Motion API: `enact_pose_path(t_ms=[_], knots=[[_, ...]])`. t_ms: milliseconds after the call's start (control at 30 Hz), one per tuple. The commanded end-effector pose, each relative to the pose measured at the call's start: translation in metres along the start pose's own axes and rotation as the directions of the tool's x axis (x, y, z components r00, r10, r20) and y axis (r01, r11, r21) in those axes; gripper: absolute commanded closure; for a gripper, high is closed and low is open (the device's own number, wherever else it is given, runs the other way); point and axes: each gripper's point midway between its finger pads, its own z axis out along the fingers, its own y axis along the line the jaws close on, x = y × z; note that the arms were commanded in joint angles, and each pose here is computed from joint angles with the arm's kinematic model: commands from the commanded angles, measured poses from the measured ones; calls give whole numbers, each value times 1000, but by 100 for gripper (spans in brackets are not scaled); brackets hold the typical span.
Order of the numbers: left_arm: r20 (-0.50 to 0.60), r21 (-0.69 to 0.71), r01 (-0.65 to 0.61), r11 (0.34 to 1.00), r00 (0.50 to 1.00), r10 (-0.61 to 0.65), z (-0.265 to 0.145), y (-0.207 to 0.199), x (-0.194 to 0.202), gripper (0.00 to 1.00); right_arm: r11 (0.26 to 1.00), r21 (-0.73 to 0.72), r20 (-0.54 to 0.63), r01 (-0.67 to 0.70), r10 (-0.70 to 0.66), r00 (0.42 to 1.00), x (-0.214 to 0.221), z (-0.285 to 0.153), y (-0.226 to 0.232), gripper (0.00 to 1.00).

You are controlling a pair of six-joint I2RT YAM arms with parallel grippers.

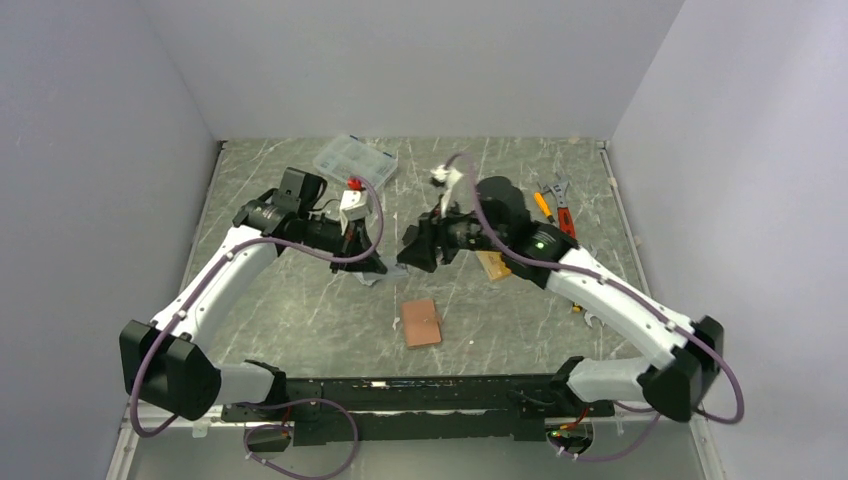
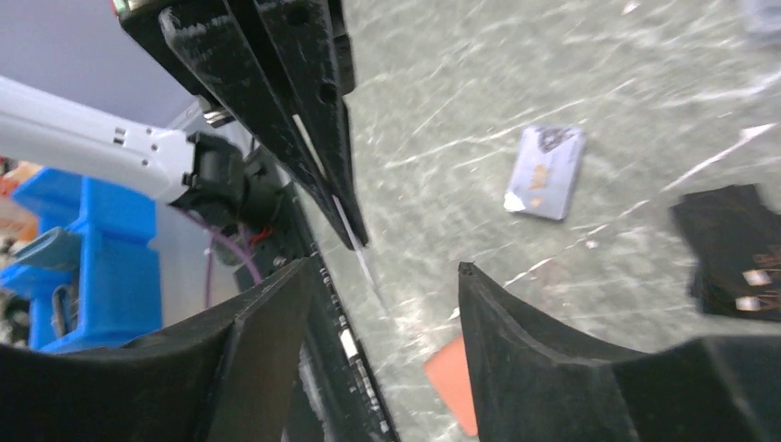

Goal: Put the credit cards into the card holder
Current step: Pick up the credit card from the center of the board.

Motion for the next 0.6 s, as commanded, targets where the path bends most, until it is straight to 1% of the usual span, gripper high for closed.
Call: enact_pose_path(t_ms=[0,67,133,200,233,333,367,433,567], knots=[[139,22,35,999,990,-38,-6,-13,-50,100,1000,17,295,-21,15,955,-48,-38,1,32],[182,20,77,997,980,-79,-12,-13,-65,100,1000,9,376,-28,22,926,-52,-49,2,20],[224,38,122,992,966,-127,-17,-14,-81,100,999,-4,428,-47,44,903,-49,-54,1,11],[250,47,169,985,952,-175,-20,-14,-94,100,998,-16,477,-60,60,877,-52,-59,1,7],[269,51,173,984,946,-181,-22,-13,-101,100,998,-24,498,-63,67,864,-54,-62,2,5],[307,73,255,964,914,-265,-23,-11,-109,100,995,-71,540,-73,100,836,-57,-64,7,5],[324,86,268,960,903,-281,-24,-10,-112,100,992,-102,563,-77,121,818,-61,-65,10,5],[346,117,309,944,878,-331,-25,-11,-113,100,987,-129,595,-95,154,789,-67,-65,10,6],[357,141,345,928,856,-373,-26,-15,-110,100,976,-174,658,-128,212,723,-81,-66,7,12]])
